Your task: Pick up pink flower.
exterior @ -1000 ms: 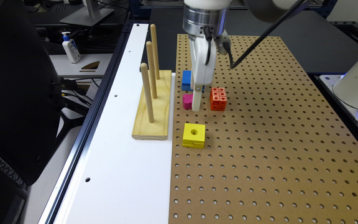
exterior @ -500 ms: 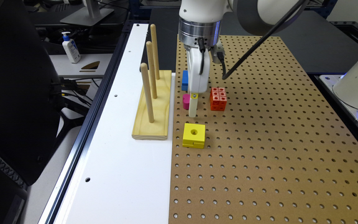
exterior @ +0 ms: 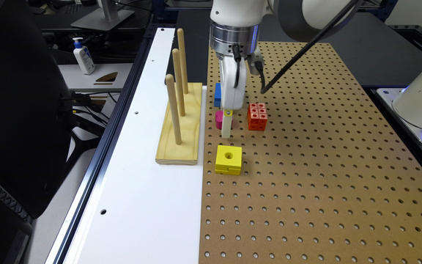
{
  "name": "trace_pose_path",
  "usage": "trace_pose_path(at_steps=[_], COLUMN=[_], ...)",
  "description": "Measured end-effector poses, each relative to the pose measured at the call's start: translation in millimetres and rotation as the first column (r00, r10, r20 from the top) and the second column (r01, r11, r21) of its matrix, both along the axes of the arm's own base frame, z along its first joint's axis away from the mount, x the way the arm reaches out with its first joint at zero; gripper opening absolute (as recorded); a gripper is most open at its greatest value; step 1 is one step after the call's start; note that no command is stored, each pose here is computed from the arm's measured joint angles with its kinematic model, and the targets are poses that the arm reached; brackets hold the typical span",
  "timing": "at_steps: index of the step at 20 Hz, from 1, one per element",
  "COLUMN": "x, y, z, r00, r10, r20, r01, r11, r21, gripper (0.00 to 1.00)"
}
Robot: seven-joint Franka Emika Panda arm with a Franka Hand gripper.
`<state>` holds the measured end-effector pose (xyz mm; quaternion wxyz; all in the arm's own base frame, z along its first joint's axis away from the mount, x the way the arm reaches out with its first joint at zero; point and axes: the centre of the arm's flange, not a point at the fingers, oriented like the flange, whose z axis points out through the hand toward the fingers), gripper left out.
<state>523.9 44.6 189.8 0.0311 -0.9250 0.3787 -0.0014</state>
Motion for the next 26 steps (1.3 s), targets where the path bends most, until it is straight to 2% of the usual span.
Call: trace_pose_path(at_steps=[2, 4, 7, 8, 21, 24, 26], x=[1.8, 1.4, 2.4, 2.4, 2.4, 4.3, 5.1], y=[0.1, 0.1, 0.1, -0.3, -0.8, -1.0, -1.2], z=[-1.2, -7.1, -9.4, -9.7, -9.0, 3.4, 17.3], r00=[1.0, 0.99998, 0.99999, 0.99999, 0.99999, 0.99999, 1.0], r10=[-0.0003, -0.0008, -0.0009, -0.0016, -0.0024, -0.0016, 0.0], r20=[0.0001, -0.0067, -0.0051, -0.0045, -0.0043, 0.0028, 0.0025], r01=[0.0003, 0.0008, 0.0009, 0.0016, 0.0024, 0.0016, 0.0], r11=[1.0, 0.999999, 0.999998, 0.999998, 0.999996, 0.999999, 0.999998], r21=[0.0006, 0.0012, 0.0015, 0.0015, 0.0012, -0.0001, -0.002], gripper=[1.0, 1.0, 1.0, 0.0, 0.0, 0.0, 0.0])
